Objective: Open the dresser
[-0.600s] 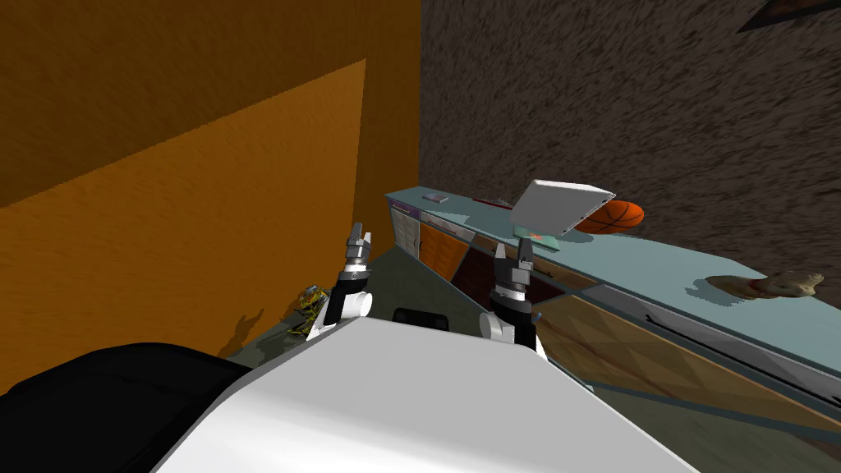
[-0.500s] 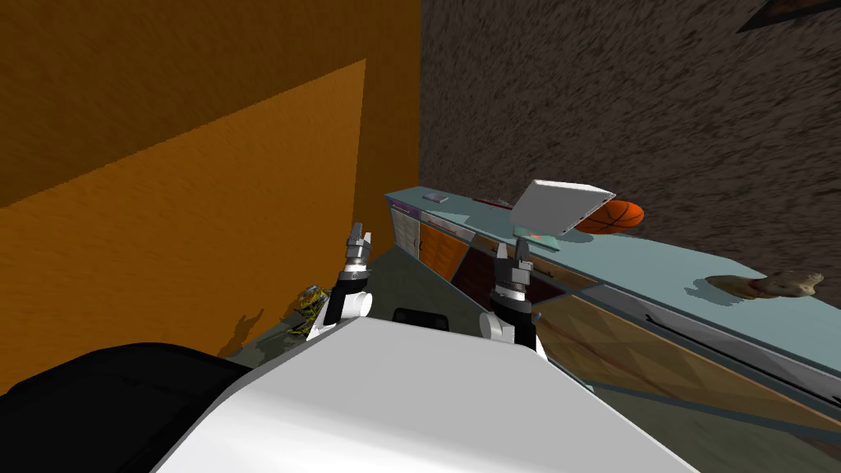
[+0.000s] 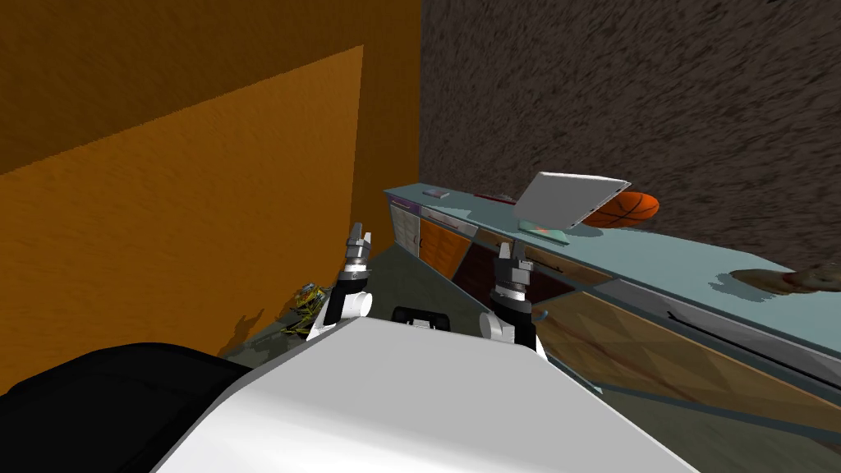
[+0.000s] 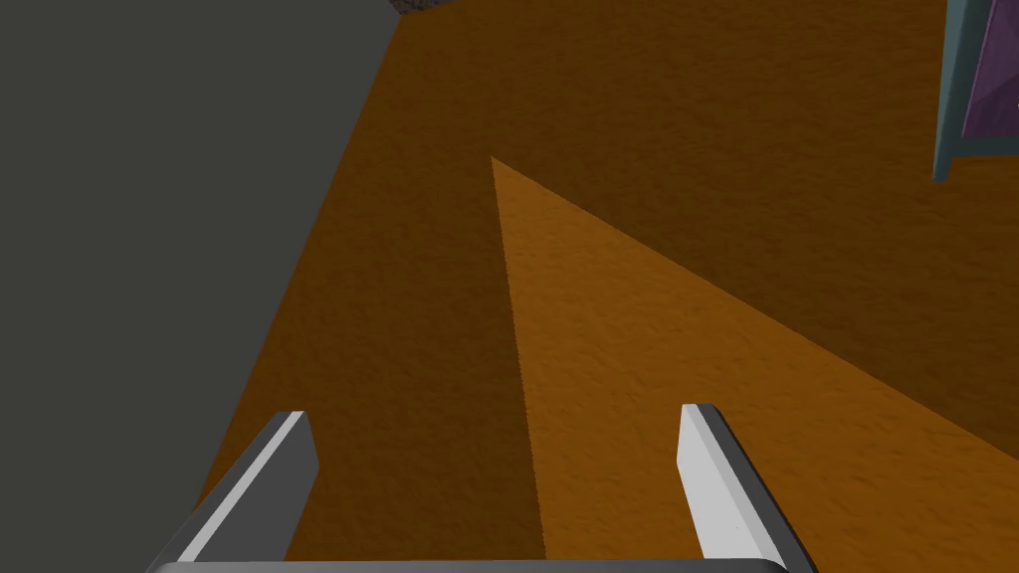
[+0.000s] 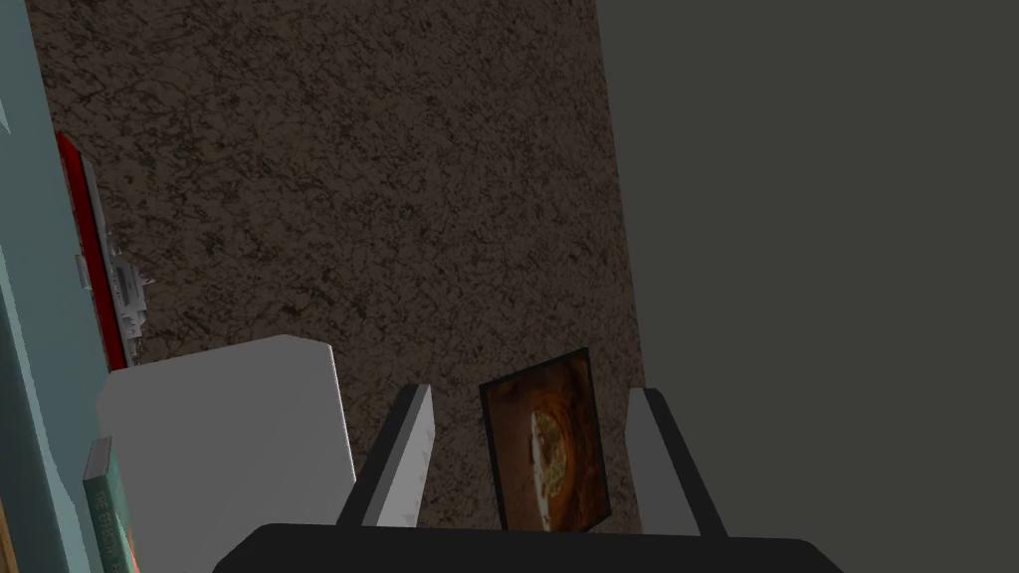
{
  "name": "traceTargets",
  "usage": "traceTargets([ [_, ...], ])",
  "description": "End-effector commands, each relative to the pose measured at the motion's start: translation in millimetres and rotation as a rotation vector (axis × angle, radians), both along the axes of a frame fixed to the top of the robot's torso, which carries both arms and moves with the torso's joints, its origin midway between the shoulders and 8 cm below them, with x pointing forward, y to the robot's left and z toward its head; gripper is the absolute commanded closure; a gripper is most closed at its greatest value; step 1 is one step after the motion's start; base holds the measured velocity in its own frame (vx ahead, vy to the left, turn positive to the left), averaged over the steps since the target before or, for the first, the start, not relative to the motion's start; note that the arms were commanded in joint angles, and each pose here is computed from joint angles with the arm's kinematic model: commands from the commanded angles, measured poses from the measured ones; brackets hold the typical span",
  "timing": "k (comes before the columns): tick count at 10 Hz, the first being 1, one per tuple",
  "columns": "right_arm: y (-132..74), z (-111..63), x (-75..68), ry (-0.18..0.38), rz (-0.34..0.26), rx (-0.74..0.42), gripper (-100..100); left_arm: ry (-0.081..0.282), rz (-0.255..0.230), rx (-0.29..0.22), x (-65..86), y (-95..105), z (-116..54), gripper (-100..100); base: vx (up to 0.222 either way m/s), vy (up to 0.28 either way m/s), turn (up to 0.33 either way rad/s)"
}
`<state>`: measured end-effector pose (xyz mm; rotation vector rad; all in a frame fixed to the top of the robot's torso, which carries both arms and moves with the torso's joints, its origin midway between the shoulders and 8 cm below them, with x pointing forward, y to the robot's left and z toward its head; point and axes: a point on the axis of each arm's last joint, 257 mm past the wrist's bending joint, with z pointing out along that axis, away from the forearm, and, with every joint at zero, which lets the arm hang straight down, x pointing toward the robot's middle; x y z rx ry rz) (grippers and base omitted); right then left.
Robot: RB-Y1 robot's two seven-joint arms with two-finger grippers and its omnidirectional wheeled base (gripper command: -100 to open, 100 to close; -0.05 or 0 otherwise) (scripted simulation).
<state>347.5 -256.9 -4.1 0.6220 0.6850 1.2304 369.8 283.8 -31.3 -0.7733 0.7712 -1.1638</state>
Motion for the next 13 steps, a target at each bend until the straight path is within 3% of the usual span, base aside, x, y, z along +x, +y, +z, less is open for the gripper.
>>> traceTargets([
  [1,0.0,0.0,0.0,0.000,0.000,0.000,0,0.000,0.000,0.000,0.0,0.0,0.0,0,0.000,0.000,0.000],
  [3,0.0,0.0,0.0,0.000,0.000,0.000,0,0.000,0.000,0.000,0.0,0.0,0.0,0,0.000,0.000,0.000],
  [4,4.9,-2.3,2.3,0.012,0.011,-0.044,-100,0.000,0.000,0.000,0.0,0.0,0.0,0,0.011,0.001,0.002],
  [8,21.9,-13.0,14.0,0.056,0.020,-0.206,-100,0.001,0.000,0.000,0.1,0.0,-0.3,0,0.018,0.002,0.005],
  [13,45.0,-30.2,35.5,0.106,-0.019,-0.459,-100,0.001,0.000,0.000,0.1,0.0,-0.3,0,0.036,0.005,0.009],
])
